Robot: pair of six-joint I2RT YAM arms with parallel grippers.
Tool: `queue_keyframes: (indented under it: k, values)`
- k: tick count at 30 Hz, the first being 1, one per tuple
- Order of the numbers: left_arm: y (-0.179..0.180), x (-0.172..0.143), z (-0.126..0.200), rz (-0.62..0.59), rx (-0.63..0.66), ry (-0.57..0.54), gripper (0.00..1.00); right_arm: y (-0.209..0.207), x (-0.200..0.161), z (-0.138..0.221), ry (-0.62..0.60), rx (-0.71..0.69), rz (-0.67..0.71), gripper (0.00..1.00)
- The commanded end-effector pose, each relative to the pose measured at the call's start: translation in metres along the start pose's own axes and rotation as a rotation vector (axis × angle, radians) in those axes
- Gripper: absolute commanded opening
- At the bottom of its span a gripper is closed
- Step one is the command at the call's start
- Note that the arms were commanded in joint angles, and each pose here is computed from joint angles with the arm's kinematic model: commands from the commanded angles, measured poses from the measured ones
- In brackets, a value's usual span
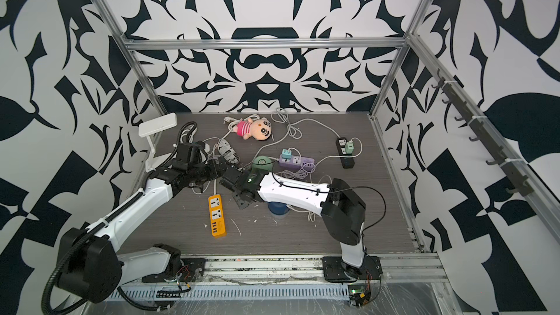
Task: Charge the cordless meat grinders
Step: Move the cordless meat grinder to the center of the board.
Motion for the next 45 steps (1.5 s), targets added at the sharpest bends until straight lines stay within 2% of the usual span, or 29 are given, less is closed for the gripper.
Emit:
queue_keyframes:
  k: [1,14,26,36,45]
  values:
    - [0.002,-0.005,-0.015,0.022,-0.058,0.036,1.0,0.0,-0.004,0.004,-0.02,-0.014,-0.021,0.43]
    - [-0.001,0.0,-0.05,0.028,-0.149,0.074,0.97,-0.028,-0.034,-0.008,-0.01,-0.114,-0.072,0.46]
    - [-0.025,-0.019,-0.075,-0.03,-0.192,0.154,0.94,-0.056,-0.046,0.0,-0.049,-0.172,-0.119,0.48]
    - [-0.03,-0.033,-0.077,-0.022,-0.202,0.176,0.93,-0.066,-0.052,-0.015,-0.016,-0.181,-0.148,0.48]
    - [-0.034,-0.046,-0.073,-0.008,-0.216,0.173,0.93,-0.078,-0.053,-0.008,-0.026,-0.179,-0.194,0.51]
Point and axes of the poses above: each gripper's point midway between its finger pads, its own z axis back along the fingers, its own y axis along the line the jaws close on, x = y × z, the point moved 10 cm from there along z, back along the fingers, and after that the axes turned 14 degrees about -z, right-handed, at the moved point
